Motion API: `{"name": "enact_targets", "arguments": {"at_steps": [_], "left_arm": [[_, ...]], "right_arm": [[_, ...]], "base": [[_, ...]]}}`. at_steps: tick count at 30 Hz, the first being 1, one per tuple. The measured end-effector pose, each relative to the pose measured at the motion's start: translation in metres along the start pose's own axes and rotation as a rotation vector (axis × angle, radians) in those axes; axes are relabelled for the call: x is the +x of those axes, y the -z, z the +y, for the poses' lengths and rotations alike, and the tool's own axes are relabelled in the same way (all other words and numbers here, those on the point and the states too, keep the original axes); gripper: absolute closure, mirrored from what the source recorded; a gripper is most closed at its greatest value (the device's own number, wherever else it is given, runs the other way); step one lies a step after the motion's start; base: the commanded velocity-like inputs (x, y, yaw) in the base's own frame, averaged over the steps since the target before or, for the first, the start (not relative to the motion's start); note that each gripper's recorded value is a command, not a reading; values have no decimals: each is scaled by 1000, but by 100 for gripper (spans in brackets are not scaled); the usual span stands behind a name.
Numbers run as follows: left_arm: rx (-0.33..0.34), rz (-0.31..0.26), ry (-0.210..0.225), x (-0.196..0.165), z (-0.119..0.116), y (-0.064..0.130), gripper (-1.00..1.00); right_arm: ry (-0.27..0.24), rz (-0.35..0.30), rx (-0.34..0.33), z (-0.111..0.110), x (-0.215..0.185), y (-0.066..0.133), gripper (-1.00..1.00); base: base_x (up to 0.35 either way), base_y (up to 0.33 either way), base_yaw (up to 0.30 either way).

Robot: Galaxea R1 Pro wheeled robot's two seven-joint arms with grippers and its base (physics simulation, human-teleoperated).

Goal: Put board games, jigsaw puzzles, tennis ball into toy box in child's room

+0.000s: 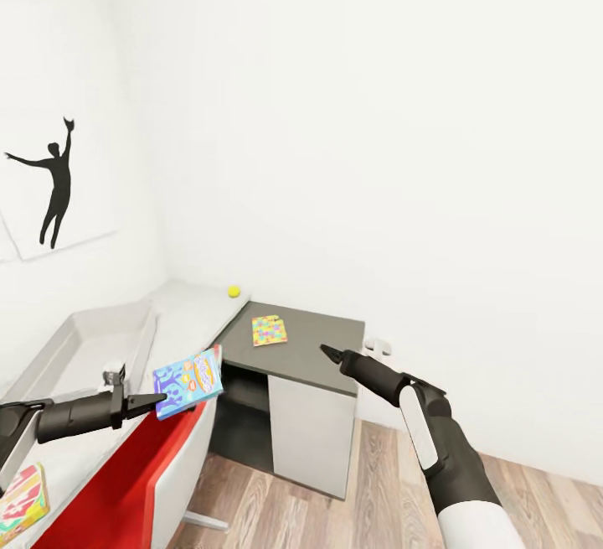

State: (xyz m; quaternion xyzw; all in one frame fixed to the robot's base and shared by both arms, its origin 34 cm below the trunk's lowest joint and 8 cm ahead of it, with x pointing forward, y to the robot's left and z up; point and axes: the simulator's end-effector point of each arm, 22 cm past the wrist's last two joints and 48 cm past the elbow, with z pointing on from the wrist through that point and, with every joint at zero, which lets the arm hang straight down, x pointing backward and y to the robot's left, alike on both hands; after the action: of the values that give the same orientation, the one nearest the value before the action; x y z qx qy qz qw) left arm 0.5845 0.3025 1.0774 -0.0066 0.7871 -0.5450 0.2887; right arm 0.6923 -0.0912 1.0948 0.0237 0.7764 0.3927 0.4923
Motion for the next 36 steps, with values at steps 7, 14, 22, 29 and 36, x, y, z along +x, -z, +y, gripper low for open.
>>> {"name": "enact_targets", "arguments": {"at_steps": [7, 14, 22, 29, 36], "left_arm": [[0, 0, 0, 0, 0, 0, 100], [-1, 1, 0, 0, 0, 0, 100], [-1, 1, 0, 0, 0, 0, 100], [-1, 1, -1, 0, 0, 0, 100], [-1, 1, -1, 0, 0, 0, 100]], "right_arm": [[0, -1, 0, 0, 0, 0, -100], [0, 0, 0, 0, 0, 0, -100], [0, 0, 0, 0, 0, 0, -100], [0, 0, 0, 0, 0, 0, -100], [0, 0, 0, 0, 0, 0, -100]], "base": [[76, 0, 282], [76, 0, 282], [76, 0, 282], [75, 0, 280], [75, 0, 278]]}}
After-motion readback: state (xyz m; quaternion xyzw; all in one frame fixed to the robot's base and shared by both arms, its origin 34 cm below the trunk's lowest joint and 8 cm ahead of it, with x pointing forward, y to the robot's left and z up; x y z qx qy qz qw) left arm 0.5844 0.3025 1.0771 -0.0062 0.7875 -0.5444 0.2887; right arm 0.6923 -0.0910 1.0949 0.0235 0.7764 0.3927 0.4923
